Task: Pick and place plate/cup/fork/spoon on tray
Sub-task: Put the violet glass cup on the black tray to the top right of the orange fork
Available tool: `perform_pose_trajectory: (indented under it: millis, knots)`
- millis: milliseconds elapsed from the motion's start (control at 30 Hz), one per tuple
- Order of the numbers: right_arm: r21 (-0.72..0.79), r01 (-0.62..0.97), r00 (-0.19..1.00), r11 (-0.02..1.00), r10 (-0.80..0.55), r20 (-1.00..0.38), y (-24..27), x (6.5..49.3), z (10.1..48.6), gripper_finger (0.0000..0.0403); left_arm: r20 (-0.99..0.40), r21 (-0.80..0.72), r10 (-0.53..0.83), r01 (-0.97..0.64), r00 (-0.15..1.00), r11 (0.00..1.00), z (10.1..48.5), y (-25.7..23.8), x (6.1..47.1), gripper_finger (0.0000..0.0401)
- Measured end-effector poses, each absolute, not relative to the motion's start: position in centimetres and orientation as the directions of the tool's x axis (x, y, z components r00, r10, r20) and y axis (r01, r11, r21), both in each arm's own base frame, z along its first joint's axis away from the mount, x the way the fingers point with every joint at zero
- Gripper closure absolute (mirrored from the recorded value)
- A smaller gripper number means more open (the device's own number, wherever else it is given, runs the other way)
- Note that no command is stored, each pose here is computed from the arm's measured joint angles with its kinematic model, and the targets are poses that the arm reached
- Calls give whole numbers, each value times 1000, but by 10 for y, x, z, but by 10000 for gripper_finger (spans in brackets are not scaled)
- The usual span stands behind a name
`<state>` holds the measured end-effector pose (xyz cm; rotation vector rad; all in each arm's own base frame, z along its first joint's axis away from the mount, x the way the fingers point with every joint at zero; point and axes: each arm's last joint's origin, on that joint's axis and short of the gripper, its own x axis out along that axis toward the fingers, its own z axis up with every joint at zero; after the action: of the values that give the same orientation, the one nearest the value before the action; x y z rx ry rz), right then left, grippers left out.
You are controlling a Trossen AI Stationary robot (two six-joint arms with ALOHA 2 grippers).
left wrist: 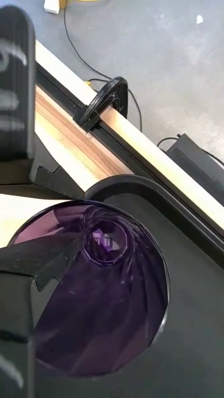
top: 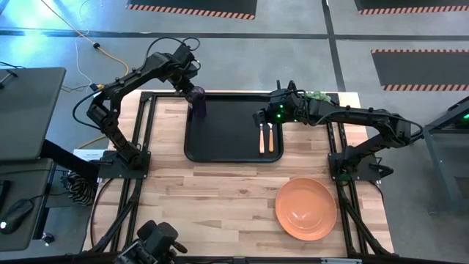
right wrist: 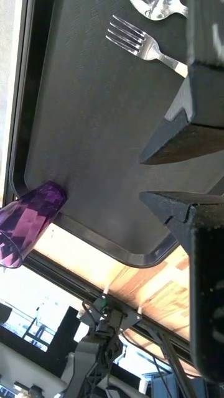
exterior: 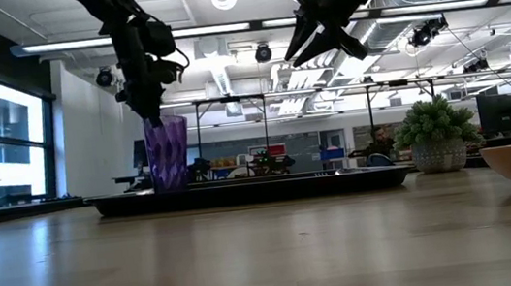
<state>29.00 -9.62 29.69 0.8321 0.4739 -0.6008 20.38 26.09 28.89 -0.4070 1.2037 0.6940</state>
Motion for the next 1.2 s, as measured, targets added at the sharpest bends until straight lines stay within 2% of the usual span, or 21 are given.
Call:
perform_pose_trajectory:
  millis: [500,633,867,1200]
  knots:
    - [546,645,745,534,-281,-605,-95,290,297,332,-896,96,369,-703,248,705,325,241,188,313]
    - [556,623,746,550,-206,-633,-92,289,294,332,-867,65,399,-727,298,684,343,225,185,313]
    - [484,648,653,588,-102,-751,-74,283,283,332,-808,-46,354,-650,471,759,369,190,187,313]
    - [424,521,529,741,110,-841,-36,276,273,332,-789,-91,310,-599,531,796,378,160,200,313]
